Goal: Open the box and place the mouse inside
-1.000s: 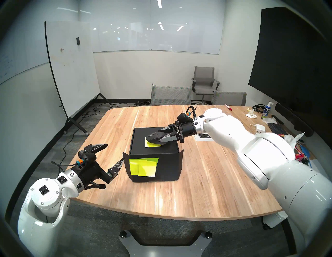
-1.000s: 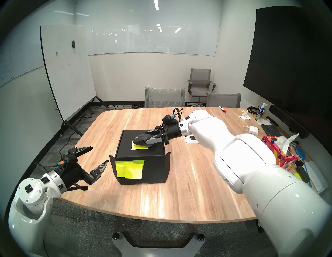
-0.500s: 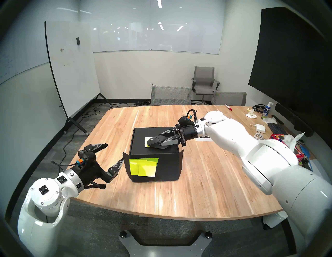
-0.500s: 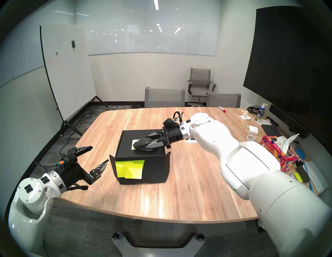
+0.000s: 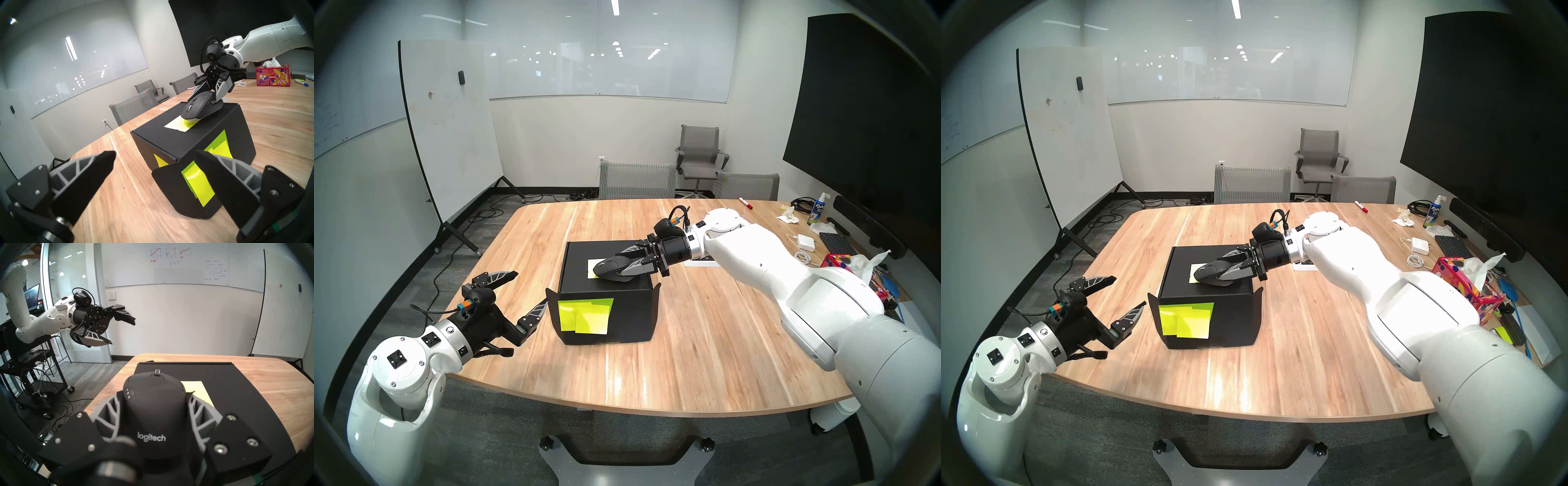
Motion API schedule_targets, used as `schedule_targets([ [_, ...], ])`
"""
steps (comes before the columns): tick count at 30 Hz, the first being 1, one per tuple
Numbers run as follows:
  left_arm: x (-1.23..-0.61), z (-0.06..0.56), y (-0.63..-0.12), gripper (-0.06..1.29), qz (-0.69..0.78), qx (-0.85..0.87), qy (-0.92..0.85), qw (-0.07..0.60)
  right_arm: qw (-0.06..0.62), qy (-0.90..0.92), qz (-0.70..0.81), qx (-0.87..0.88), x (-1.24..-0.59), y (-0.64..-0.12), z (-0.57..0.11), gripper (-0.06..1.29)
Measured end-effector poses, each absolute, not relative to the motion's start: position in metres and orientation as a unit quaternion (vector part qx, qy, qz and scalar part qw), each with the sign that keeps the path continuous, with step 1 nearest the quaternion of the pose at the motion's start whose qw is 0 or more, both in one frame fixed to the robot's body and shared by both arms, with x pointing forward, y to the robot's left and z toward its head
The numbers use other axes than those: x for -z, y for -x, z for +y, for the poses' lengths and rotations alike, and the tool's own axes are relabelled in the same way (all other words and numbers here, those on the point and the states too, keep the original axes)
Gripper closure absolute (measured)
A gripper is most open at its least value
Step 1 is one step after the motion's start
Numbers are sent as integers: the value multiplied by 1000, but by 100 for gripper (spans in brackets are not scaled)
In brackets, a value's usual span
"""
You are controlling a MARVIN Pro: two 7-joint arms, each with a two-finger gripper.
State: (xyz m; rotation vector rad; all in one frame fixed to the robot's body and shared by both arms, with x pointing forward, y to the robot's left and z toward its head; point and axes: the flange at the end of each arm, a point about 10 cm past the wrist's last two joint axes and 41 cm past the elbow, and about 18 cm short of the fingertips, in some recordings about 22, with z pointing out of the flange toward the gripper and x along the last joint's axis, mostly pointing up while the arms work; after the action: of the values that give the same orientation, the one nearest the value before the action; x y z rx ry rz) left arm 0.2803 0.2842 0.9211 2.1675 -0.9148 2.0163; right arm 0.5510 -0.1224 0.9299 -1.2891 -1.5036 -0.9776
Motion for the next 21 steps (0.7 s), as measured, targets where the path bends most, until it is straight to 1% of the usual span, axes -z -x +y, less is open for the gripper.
schedule_targets([
  [13,-921,284,-280,-4,-295,-651,-699,21,467,514,-609,382,-930,-531,-128,69],
  [21,-921,284,-280,-4,-295,-651,-699,21,459,525,-602,389,-931,-523,-134,69],
])
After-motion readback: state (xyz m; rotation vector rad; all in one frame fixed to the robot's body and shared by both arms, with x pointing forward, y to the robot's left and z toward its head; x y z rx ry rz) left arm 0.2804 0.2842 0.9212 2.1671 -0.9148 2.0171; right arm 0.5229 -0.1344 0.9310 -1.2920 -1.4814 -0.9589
